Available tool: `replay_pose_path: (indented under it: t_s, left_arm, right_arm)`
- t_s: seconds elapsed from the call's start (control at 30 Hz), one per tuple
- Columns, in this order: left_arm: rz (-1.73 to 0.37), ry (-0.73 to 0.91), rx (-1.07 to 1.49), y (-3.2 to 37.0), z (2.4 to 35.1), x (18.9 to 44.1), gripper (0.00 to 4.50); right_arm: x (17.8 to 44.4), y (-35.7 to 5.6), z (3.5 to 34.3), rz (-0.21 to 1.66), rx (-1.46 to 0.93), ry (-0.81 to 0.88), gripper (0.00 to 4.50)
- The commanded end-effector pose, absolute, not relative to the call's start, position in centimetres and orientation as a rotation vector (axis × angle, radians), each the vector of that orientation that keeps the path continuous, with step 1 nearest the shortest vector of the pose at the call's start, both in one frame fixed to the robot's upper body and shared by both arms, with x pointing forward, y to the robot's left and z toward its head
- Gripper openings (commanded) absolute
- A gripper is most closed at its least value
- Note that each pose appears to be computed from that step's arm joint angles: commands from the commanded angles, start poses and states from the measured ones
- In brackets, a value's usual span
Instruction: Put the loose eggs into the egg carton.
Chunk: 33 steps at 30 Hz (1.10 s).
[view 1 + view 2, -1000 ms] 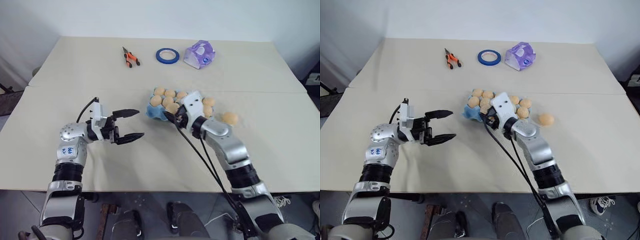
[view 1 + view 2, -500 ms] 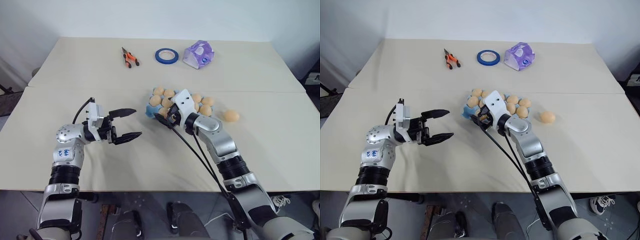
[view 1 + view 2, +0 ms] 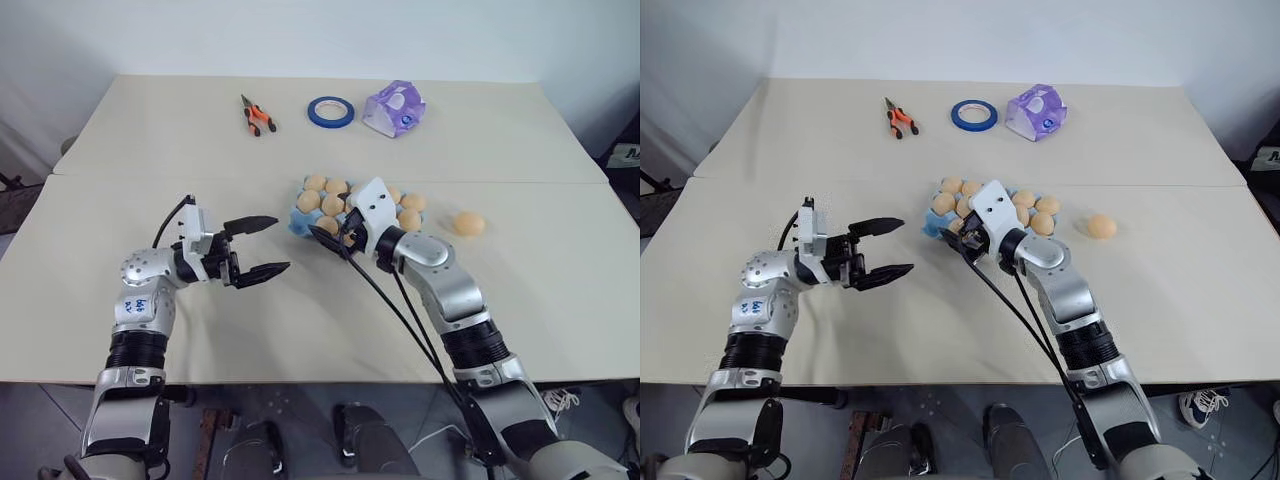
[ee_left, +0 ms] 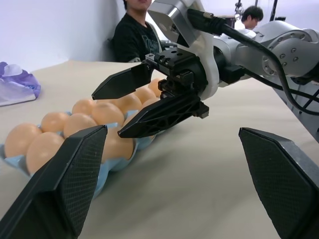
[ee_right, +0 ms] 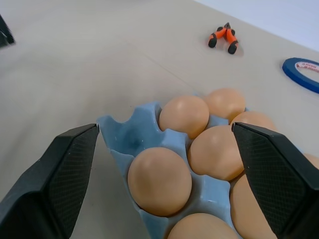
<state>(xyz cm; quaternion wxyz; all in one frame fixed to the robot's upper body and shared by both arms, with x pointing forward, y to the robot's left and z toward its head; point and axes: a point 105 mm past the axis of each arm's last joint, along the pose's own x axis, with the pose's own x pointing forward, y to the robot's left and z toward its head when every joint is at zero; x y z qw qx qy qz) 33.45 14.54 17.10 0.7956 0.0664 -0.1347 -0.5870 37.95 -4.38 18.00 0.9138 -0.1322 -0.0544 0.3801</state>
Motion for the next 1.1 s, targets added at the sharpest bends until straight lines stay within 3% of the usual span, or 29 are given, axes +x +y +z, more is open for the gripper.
replay_pose_path:
  t_s: [0.03, 0.2, 0.6, 0.77, 1.1]
  left_arm:
    - [-1.207, -0.350, 0.175, 15.3, 18.6, 33.3, 4.50]
    - [-1.144, -0.377, 0.179, 15.9, 19.5, 32.0, 4.50]
    - [-1.006, -0.317, 0.179, 17.5, 18.7, 26.0, 4.50]
    - [-0.889, -0.268, 0.186, 19.9, 17.8, 24.9, 4.50]
    - [-0.753, -0.229, 0.194, 23.3, 16.8, 24.5, 4.50]
  right_arm:
    - [37.5, -6.0, 20.1, 0.751, -0.241, -0.178, 4.47]
    - [36.6, -7.8, 20.4, 0.784, -0.222, -0.171, 4.47]
    - [37.0, -14.4, 21.1, 0.740, -0.301, -0.113, 4.47]
    - [37.2, -20.3, 21.0, 0.592, -0.336, -0.072, 4.47]
    - [37.3, -24.6, 20.8, 0.479, -0.335, -0.062, 4.47]
